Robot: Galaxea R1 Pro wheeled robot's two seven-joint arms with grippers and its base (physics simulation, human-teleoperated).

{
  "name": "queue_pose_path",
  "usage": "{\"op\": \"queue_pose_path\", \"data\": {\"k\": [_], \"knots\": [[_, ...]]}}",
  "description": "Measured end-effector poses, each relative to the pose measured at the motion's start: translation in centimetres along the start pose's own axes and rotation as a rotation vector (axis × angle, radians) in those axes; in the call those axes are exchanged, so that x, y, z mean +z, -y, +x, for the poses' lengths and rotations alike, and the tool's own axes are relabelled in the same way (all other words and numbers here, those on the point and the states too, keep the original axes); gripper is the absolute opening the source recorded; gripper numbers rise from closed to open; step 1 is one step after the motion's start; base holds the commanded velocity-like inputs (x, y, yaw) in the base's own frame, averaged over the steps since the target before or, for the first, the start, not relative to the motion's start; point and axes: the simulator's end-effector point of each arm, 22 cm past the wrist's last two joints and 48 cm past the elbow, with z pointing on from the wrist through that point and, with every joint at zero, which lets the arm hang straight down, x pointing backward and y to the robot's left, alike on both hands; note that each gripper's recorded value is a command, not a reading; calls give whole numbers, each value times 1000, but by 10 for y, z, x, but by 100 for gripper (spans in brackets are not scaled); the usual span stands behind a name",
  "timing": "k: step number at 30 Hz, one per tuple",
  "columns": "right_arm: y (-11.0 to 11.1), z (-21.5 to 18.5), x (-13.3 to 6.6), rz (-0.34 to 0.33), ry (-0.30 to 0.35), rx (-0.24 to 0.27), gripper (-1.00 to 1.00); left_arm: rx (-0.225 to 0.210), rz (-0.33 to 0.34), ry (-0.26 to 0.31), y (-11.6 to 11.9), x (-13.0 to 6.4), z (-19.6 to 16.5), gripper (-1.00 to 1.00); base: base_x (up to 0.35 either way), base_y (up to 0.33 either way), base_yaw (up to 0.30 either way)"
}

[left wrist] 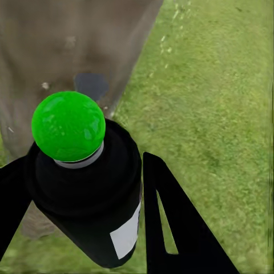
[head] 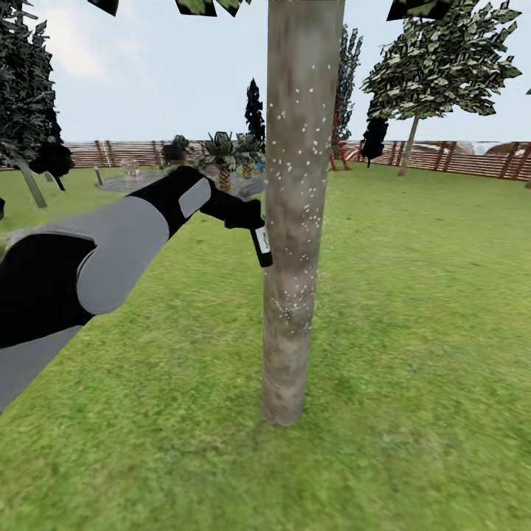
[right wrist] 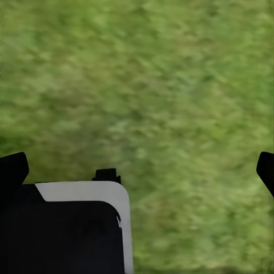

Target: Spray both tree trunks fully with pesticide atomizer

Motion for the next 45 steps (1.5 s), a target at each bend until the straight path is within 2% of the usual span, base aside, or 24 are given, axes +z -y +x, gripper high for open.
{"op": "queue_pose_path", "data": {"k": [1,2,3,11,15,17,18,21,23,25,27,33,36,38,40,42,45], "knots": [[0,0,0,0,-1,0,100,-4,-7,-15,-7,7,12,-100,0,0,0],[0,0,0,0,0,0,100,-30,5,-18,-13,19,29,-100,0,0,0],[0,0,0,0,-1,0,100,-27,-9,-32,-24,30,47,-100,0,0,0],[0,0,0,0,0,0,100,-85,-3,-86,-43,56,106,-100,0,0,0],[0,0,0,0,0,0,100,-101,-2,-83,-53,72,136,-100,0,0,0],[0,0,0,0,1,0,100,-103,0,-42,-62,85,156,-100,0,0,0],[0,0,0,0,0,0,100,-92,-11,-42,-70,92,173,-100,0,0,0],[0,0,0,1,0,0,100,-106,-14,-54,-77,101,204,-100,0,0,0],[0,0,0,0,0,0,100,-49,-40,-51,-87,106,221,-100,0,0,0],[0,0,0,0,1,0,100,-35,-48,-62,-91,110,238,-100,0,0,0],[0,0,0,0,1,0,100,-42,-50,-82,-94,114,259,-100,0,0,0],[0,0,0,0,1,0,100,-53,-58,-92,-102,114,274,-100,0,0,0],[0,0,0,0,0,0,100,-61,-99,-85,-132,101,273,-100,0,0,0],[0,0,0,0,1,0,100,-70,-152,-81,-169,83,272,-100,0,0,0],[0,0,0,0,1,0,100,-79,-163,-70,-178,77,265,-100,0,0,0],[0,0,0,0,0,0,100,-81,-164,-62,-178,70,247,-100,0,0,0],[0,0,0,0,1,0,100,-62,-151,-40,-165,59,210,-100,0,0,0]]}}
